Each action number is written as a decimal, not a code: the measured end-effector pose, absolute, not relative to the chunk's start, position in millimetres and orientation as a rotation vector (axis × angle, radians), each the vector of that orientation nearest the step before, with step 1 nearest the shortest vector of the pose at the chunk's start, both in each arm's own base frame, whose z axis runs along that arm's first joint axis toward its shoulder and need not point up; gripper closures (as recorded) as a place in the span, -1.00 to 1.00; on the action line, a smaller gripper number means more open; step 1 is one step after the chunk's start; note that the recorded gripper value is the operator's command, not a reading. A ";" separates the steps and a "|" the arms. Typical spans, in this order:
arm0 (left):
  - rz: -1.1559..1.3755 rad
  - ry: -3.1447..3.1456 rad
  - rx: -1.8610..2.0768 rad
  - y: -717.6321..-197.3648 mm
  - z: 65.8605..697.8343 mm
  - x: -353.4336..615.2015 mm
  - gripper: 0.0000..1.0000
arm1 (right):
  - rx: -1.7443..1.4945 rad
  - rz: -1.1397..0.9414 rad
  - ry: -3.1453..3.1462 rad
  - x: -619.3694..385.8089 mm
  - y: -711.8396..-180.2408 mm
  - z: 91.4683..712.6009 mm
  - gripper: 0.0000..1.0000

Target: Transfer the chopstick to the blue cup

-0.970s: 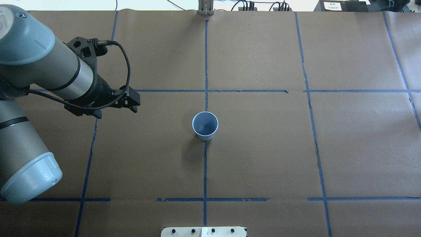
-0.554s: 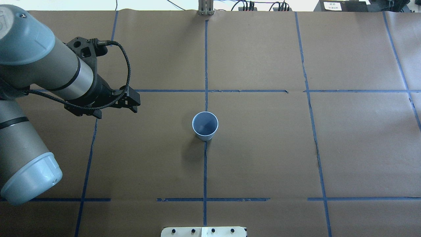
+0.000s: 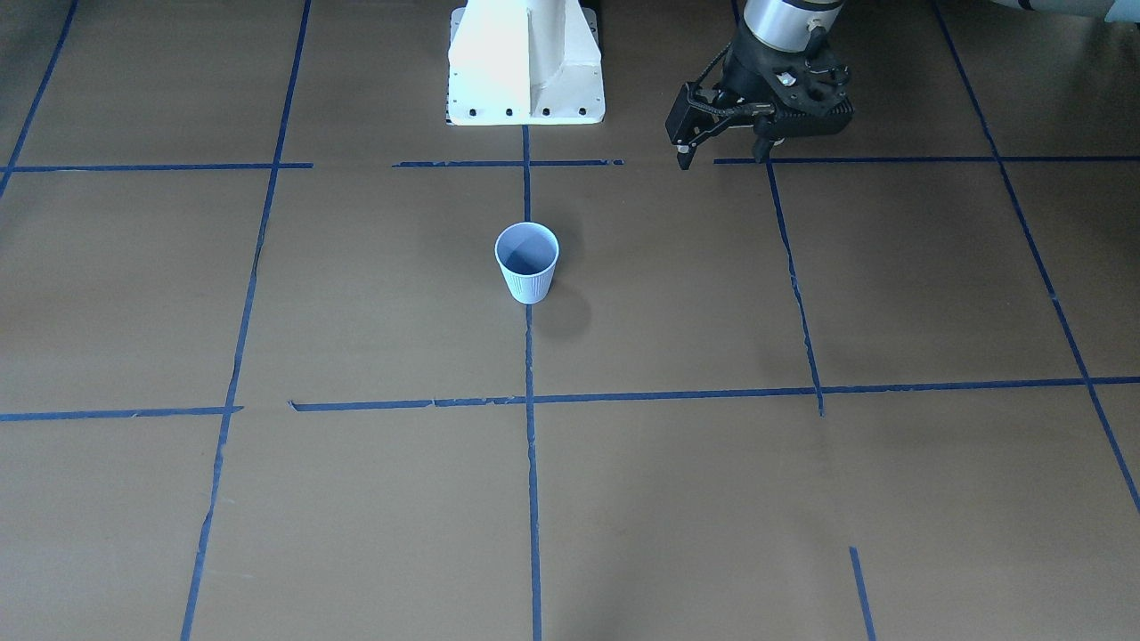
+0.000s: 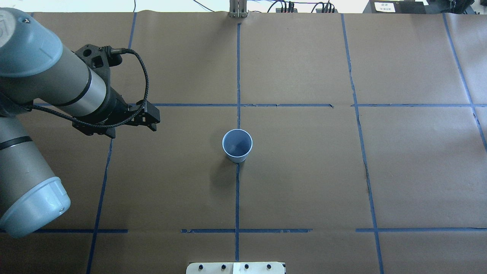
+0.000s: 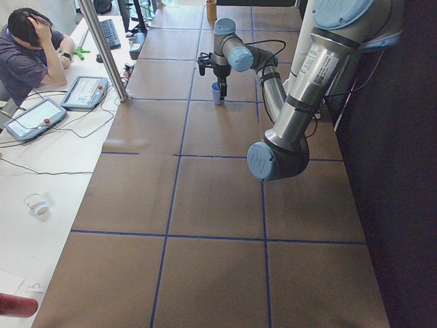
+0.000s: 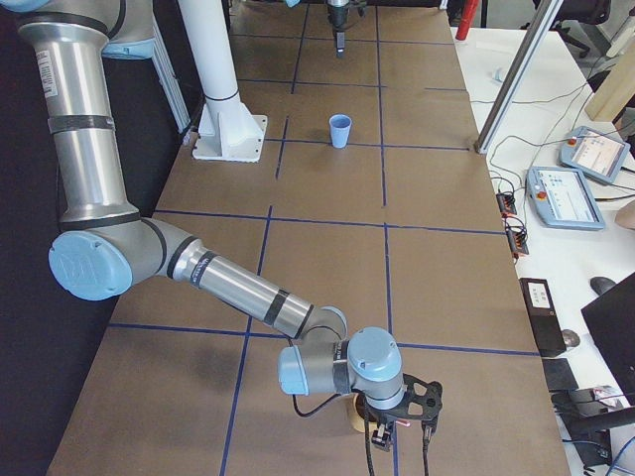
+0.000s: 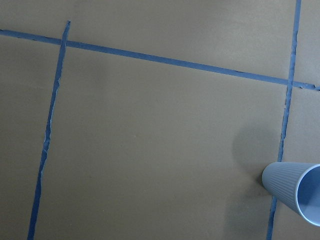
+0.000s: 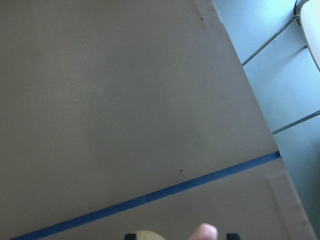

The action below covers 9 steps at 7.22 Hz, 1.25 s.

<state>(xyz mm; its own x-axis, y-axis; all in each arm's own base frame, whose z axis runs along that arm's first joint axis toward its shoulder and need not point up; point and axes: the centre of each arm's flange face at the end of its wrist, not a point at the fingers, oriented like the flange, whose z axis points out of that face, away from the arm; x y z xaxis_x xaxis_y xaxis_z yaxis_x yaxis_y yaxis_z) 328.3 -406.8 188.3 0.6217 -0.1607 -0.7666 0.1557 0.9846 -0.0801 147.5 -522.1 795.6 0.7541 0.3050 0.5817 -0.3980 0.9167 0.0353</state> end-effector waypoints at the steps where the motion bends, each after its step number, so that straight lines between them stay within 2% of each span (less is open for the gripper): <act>1: -0.184 0.879 -0.008 -406.6 189.9 328.5 -1.00 | 0.173 0.384 -0.607 148.1 -524.8 789.3 1.00; 4: -0.200 0.882 -0.015 -404.8 188.5 329.2 -1.00 | 0.253 0.397 -0.628 164.2 -529.1 750.7 1.00; 7: -0.224 0.894 -0.027 -399.6 183.4 329.1 -1.00 | 0.357 0.439 -0.650 199.6 -481.1 709.7 1.00; 9: -0.224 0.894 -0.031 -398.5 184.1 329.9 -1.00 | 0.400 0.443 -0.656 211.0 -464.6 653.7 1.00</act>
<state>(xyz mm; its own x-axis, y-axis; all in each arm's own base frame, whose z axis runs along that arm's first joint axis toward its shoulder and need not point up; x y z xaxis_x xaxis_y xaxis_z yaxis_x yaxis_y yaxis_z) 329.9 -398.5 184.1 0.6049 -0.2062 -0.7691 0.1802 0.9763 -0.1200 211.0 -464.6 653.7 0.7068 0.2640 0.6563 -0.5096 0.8335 0.2136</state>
